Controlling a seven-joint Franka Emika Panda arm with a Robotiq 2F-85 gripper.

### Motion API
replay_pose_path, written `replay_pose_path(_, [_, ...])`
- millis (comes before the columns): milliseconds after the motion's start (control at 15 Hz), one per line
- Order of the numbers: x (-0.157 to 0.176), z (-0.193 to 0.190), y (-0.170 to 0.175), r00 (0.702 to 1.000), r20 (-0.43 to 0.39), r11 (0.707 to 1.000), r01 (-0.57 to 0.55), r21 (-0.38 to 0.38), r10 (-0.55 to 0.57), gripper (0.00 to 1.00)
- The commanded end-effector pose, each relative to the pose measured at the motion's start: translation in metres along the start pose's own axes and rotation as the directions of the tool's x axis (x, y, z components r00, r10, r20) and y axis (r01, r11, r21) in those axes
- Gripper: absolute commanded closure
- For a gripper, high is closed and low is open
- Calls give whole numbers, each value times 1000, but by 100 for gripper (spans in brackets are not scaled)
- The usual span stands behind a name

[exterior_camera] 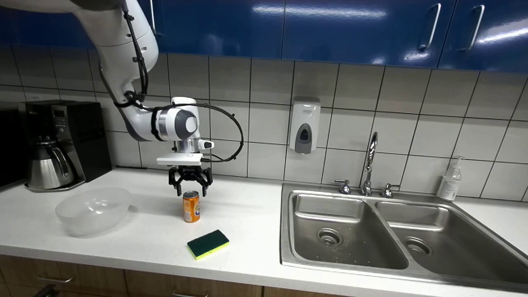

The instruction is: Put the orange can inside the plastic bowl

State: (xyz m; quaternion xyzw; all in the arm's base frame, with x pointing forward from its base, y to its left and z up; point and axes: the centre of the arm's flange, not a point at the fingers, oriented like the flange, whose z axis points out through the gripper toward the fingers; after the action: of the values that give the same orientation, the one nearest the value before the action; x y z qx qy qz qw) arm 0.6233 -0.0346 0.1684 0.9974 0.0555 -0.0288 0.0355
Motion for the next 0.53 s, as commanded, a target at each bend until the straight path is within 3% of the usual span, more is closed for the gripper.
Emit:
replay_pose_path(0, [13,9,-1,1000,-9,1000,7,-3,-7,0])
replay_pose_path(467, [8,30,-2,1000,24,1000,3,-6,-3,0])
